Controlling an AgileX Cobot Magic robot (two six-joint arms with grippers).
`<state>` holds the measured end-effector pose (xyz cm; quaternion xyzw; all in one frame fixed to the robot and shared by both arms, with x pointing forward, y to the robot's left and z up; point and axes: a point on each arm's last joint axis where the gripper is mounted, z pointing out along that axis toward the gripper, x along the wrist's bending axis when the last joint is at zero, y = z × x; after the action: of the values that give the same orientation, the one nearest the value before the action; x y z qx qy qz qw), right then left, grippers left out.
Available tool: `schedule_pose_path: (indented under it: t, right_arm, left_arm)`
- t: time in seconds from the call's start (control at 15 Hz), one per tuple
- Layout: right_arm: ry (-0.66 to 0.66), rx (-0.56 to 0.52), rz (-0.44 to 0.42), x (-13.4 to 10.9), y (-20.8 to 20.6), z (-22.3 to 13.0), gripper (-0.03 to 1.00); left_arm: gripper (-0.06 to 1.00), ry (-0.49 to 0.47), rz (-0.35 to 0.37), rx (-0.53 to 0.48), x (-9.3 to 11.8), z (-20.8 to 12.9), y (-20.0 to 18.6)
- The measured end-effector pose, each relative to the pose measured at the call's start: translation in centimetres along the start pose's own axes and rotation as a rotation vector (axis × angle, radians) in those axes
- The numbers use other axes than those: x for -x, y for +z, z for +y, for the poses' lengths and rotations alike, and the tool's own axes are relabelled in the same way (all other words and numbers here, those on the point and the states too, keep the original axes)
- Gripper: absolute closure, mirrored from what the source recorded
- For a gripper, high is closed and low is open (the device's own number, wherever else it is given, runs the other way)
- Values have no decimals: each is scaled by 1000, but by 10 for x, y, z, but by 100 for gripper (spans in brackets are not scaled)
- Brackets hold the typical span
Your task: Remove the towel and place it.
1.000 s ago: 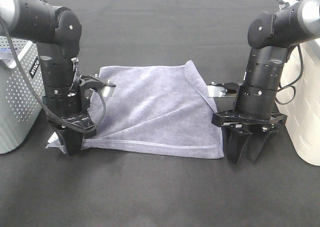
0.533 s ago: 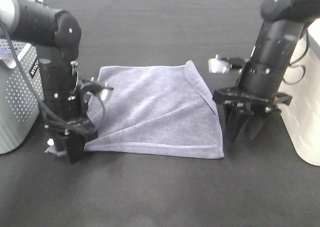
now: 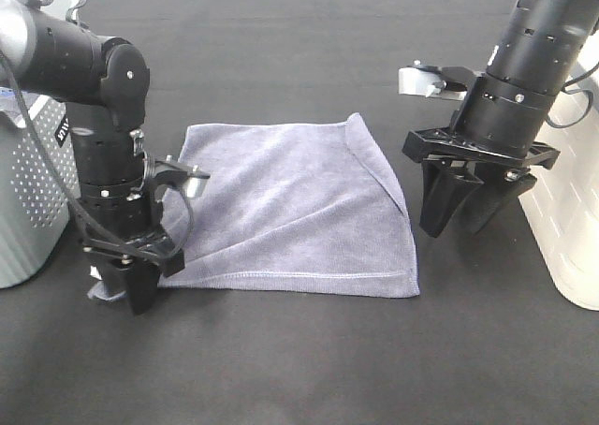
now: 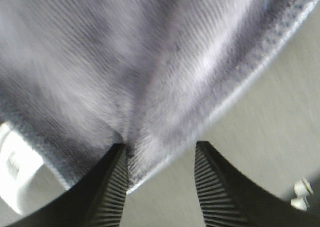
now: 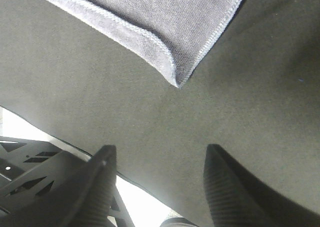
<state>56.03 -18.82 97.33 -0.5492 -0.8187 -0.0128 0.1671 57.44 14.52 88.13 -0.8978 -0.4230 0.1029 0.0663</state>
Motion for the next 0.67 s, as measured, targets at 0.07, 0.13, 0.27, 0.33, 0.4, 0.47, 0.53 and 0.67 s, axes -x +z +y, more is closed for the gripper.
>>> schedule_pose_path:
  t: [0.07,0.13,0.27,0.33,0.4,0.47,0.53,0.67]
  right_arm:
    - [0,1,0,0,0,0,44]
    - [0,1,0,0,0,0,44]
    - [1,1,0,0,0,0,44]
    - [1,1,0,0,0,0,44]
    - [1,1,0,0,0,0,44]
    - [1,1,0,0,0,0,44]
    - [-2,1,1,0,0,0,44]
    - [-9,6,15,-2,-1,0,44]
  left_arm:
    - [51,0,11,35,-1,3,0]
    - [50,-1,21,65,-2,6,0]
    - [48,-1,28,88,-3,8,-1]
    - [48,0,32,97,-2,7,-4]
    - [48,1,37,114,-1,5,-11]
    - [48,3,43,136,0,3,-20]
    - [48,5,46,150,2,-1,-31]
    - [48,8,36,129,7,-12,-47]
